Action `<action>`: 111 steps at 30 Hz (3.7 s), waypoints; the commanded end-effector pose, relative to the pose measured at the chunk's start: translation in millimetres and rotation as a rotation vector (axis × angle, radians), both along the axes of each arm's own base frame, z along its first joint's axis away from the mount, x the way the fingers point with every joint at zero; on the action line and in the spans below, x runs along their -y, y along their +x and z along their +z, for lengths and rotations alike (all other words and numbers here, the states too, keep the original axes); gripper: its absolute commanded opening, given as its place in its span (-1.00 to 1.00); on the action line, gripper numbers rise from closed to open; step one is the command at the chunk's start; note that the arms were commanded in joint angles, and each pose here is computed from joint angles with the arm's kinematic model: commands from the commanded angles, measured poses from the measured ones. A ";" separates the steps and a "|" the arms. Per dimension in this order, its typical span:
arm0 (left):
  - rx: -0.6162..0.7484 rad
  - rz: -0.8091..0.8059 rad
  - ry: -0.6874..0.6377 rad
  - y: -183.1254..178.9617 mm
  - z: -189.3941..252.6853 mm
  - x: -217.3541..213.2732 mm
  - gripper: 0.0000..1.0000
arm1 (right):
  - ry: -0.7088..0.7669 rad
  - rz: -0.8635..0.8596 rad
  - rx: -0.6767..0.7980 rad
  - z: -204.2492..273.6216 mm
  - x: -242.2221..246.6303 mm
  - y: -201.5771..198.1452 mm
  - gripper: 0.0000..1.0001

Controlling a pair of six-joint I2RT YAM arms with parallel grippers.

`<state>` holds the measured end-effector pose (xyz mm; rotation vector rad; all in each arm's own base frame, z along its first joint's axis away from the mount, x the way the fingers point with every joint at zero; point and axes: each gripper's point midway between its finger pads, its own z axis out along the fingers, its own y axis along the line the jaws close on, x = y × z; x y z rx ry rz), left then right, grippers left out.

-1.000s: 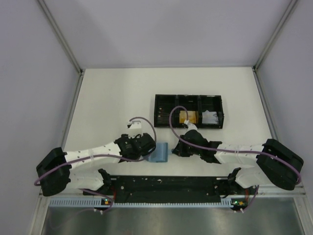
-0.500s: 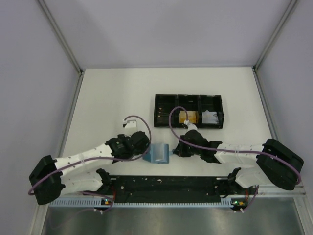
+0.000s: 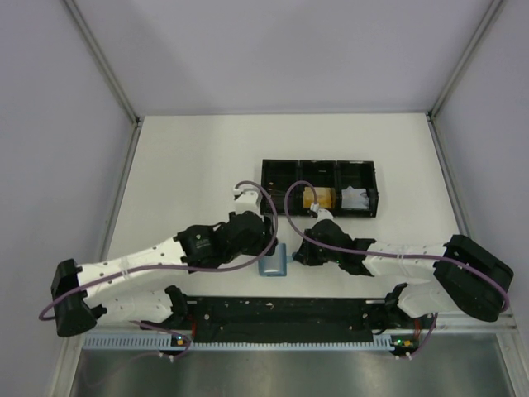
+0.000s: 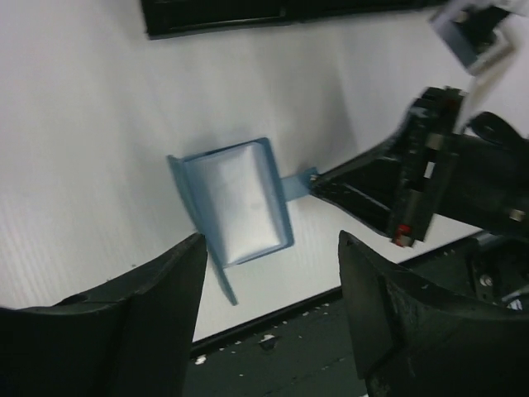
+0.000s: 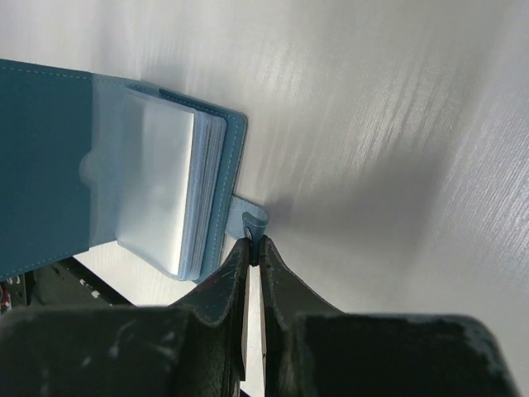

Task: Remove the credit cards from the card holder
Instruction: Open the card holder at the center of the board.

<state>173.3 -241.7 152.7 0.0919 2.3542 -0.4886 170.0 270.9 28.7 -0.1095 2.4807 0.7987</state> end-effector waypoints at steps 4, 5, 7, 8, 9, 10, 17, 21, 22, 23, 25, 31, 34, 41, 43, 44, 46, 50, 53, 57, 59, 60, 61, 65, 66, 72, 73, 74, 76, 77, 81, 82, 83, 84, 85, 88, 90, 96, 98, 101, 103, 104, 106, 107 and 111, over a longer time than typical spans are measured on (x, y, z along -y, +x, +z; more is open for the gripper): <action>-0.004 -0.142 -0.106 -3.9 10.6 65.1 0.06 | 0.029 -0.010 0.056 16.2 -3.7 10.9 -1.00; -0.013 -0.111 -0.072 -1.3 0.9 60.2 0.02 | 0.027 -0.011 0.056 15.8 -2.8 11.0 -1.00; -0.024 -0.068 -0.001 1.8 -18.3 48.1 -0.14 | 0.027 -0.014 0.057 16.1 -2.0 11.0 -1.00; -0.026 -0.044 0.031 3.2 -27.3 39.8 -0.19 | 0.028 -0.014 0.060 17.0 -2.0 11.3 -1.00; -0.030 -0.022 0.054 4.1 -35.4 31.8 -0.27 | 0.029 -0.017 0.061 17.3 -1.7 11.4 -1.00; -0.046 -0.005 0.077 3.7 -46.3 22.9 -0.37 | 0.030 -0.014 0.063 18.1 -2.1 11.2 -1.00; -0.130 0.114 0.143 5.4 -100.1 -31.0 -0.70 | 0.027 -0.017 0.064 17.9 -1.0 11.3 -1.00; -0.158 0.133 0.163 6.3 -117.9 -44.7 -0.75 | 0.004 -0.029 0.056 13.0 3.2 11.4 -1.00; -0.166 0.135 0.171 6.1 -122.2 -47.2 -0.76 | 0.001 -0.033 0.054 12.2 3.7 11.7 -1.00; -0.175 0.135 0.172 6.1 -126.0 -48.1 -0.77 | -0.004 -0.036 0.052 11.5 4.3 11.8 -1.00; -0.196 0.129 0.168 4.4 -132.9 -48.5 -0.77 | -0.017 -0.042 0.047 8.2 6.8 11.6 -1.00; -0.242 0.145 0.131 4.2 -145.3 -56.0 -0.77 | -0.083 -0.079 0.004 -6.4 18.7 9.5 -1.00; -0.232 0.132 0.104 4.9 -138.9 -51.7 -0.77 | -0.077 -0.080 0.003 -2.7 18.4 9.8 -0.82; -0.214 0.097 0.068 5.1 -127.3 -42.7 -0.78 | -0.029 -0.018 0.090 48.0 9.9 14.7 -0.42; -0.209 0.094 0.067 5.8 -124.9 -41.7 -0.83 | -0.002 0.017 0.123 65.8 3.6 16.2 -0.38; -0.208 0.094 0.071 6.0 -125.0 -41.9 -0.84 | 0.006 0.035 0.144 75.0 1.4 17.3 -0.35; -0.207 0.091 0.072 6.2 -124.3 -40.9 -0.84 | 0.022 0.058 0.175 92.3 -2.9 19.3 -0.31; -0.205 0.080 0.077 5.6 -123.4 -38.2 -0.84 | 0.055 0.097 0.216 117.0 -13.2 23.2 -0.32; -0.205 0.080 0.077 6.1 -123.2 -36.8 -0.84 | 0.019 0.097 0.217 110.3 -16.4 30.9 -0.59; -0.207 0.081 0.081 6.0 -124.7 -37.4 -0.84 | -0.029 0.065 0.173 81.5 -10.9 41.8 -0.80; -0.208 0.078 0.080 5.5 -125.3 -36.9 -0.84 | -0.036 0.079 0.150 68.1 -12.9 42.3 -0.85; -0.209 0.078 0.079 5.4 -125.5 -36.5 -0.84 | -0.032 0.091 0.144 64.5 -15.9 41.8 -0.88; -0.209 0.078 0.082 5.7 -126.1 -36.7 -0.84 | -0.022 0.112 0.133 59.9 -20.3 39.4 -0.88; -0.213 0.077 0.087 5.9 -127.8 -36.0 -0.84 | 0.031 0.160 0.122 52.1 -36.6 38.5 -0.92; -0.212 0.077 0.083 6.2 -127.1 -35.1 -0.84 | 0.036 0.172 0.115 49.5 -39.3 37.6 -0.92; -0.222 0.074 0.085 5.4 -130.3 -34.4 -0.84 | 0.033 0.204 0.070 30.6 -50.6 37.5 -0.94; -0.222 0.074 0.085 5.3 -130.7 -34.5 -0.84 | 0.039 0.216 0.064 29.3 -53.3 36.5 -0.94; -0.225 0.074 0.084 4.6 -131.4 -34.3 -0.84 | 0.049 0.226 0.054 28.5 -56.1 35.0 -0.95; -0.222 0.070 0.082 5.1 -131.0 -33.5 -0.85 | 0.082 0.260 0.048 31.5 -63.3 30.5 -0.97; -0.221 0.070 0.080 5.4 -130.4 -33.1 -0.85 | 0.103 0.284 0.052 35.2 -68.5 27.2 -0.97; -0.208 0.081 0.053 7.3 -125.3 -31.0 -0.85 | 0.166 0.365 0.079 56.9 -89.2 16.3 -0.97; -0.196 0.085 0.040 8.6 -121.6 -30.5 -0.85 | 0.178 0.385 0.090 63.1 -95.1 13.7 -0.97; -0.183 0.090 0.030 9.9 -117.8 -31.0 -0.82 | 0.180 0.399 0.093 64.7 -99.9 11.6 -0.97; -0.169 0.098 0.018 11.0 -113.4 -32.1 -0.77 | 0.185 0.414 0.099 67.9 -105.3 10.4 -0.96; -0.156 0.115 0.012 12.1 -109.5 -35.1 -0.73 | 0.179 0.422 0.096 67.1 -109.2 9.8 -0.96; -0.098 0.152 -0.029 15.4 -88.5 -43.0 -0.53 | 0.144 0.434 0.088 58.5 -119.6 11.8 -0.96; -0.063 0.162 -0.056 15.4 -75.9 -48.2 -0.43 | 0.128 0.441 0.079 51.5 -126.9 11.4 -0.96; 0.003 0.120 -0.183 10.3 -42.1 -44.5 -0.33 | 0.083 0.462 0.037 26.2 -142.8 9.8 -0.97; 0.020 0.069 -0.234 8.2 -34.5 -34.9 -0.32 | 0.069 0.458 0.026 19.6 -143.2 10.4 -0.98; -0.001 0.009 -0.273 2.7 -38.6 -21.8 -0.34 | 0.061 0.453 0.030 19.8 -142.0 11.0 -0.99; -0.035 -0.006 -0.266 0.5 -47.7 -16.4 -0.40 | 0.056 0.447 0.041 24.9 -139.9 12.7 -0.99; -0.056 -0.004 -0.248 -0.3 -55.0 -15.9 -0.46 | 0.051 0.440 0.047 27.3 -138.2 13.8 -0.99; -0.090 0.000 -0.213 -0.9 -67.9 -15.7 -0.56 | 0.043 0.419 0.076 37.9 -134.4 17.4 -0.99; -0.111 0.008 -0.188 -1.5 -76.8 -17.2 -0.61 | 0.032 0.406 0.088 40.8 -130.8 20.6 -0.99; -0.176 0.042 -0.120 -3.5 -100.7 -21.9 -0.72 | -0.028 0.333 0.125 49.6 -110.5 31.3 -0.99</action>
